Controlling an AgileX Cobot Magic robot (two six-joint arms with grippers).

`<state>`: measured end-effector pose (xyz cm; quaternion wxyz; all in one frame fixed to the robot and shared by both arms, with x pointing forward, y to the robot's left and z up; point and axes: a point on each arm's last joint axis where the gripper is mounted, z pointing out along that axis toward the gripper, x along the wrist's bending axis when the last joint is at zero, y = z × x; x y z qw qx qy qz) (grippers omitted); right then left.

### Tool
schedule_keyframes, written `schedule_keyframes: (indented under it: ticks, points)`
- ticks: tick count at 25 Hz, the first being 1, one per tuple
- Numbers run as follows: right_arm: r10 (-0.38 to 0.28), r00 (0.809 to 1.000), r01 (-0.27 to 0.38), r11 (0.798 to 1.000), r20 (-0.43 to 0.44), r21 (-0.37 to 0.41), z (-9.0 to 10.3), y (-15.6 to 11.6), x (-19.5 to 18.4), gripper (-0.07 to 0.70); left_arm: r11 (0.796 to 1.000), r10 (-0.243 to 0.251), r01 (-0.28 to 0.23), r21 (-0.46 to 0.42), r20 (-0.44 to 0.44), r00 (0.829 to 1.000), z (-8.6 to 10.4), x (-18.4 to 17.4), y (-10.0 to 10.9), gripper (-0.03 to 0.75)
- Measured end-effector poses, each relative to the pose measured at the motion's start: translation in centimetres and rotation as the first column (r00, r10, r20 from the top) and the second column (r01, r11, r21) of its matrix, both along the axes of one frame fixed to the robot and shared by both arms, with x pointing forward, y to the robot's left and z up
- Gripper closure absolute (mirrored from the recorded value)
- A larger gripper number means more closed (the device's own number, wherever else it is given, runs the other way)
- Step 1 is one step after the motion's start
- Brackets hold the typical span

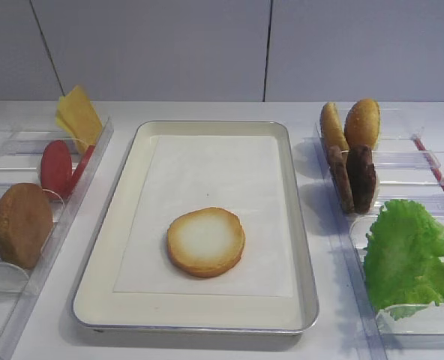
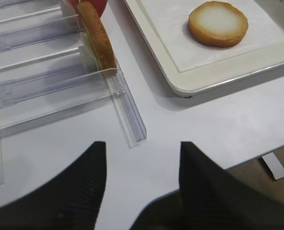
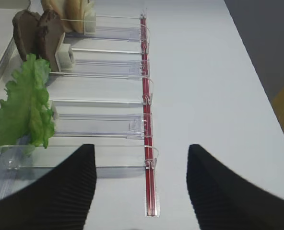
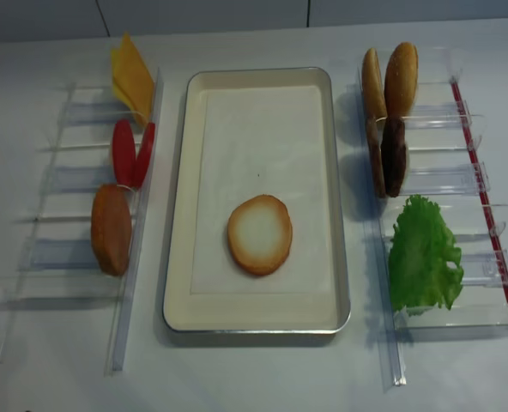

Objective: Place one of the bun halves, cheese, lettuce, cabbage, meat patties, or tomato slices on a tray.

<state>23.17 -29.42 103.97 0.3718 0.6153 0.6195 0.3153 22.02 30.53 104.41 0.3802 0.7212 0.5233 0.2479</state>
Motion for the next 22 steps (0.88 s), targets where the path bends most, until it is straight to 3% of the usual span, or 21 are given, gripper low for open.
schedule_keyframes:
  ticks: [8,14,22]
  points:
    - [-0.001,1.000,0.001,1.000,0.000,-0.001,0.00,-0.02,0.00,0.202,1.000,-0.005,0.005,0.004,-0.001,1.000,-0.06,-0.07,0.00,0.391]
    - [0.000,1.000,0.000,1.000,0.000,0.000,0.00,0.00,0.00,0.202,0.999,-0.040,0.040,-0.002,0.027,0.999,-0.47,0.47,-0.44,0.391]
    - [0.000,1.000,0.000,1.000,0.000,0.000,0.00,0.00,0.00,0.202,0.999,-0.034,0.034,-0.004,0.035,0.999,-0.59,0.67,-0.46,0.392]
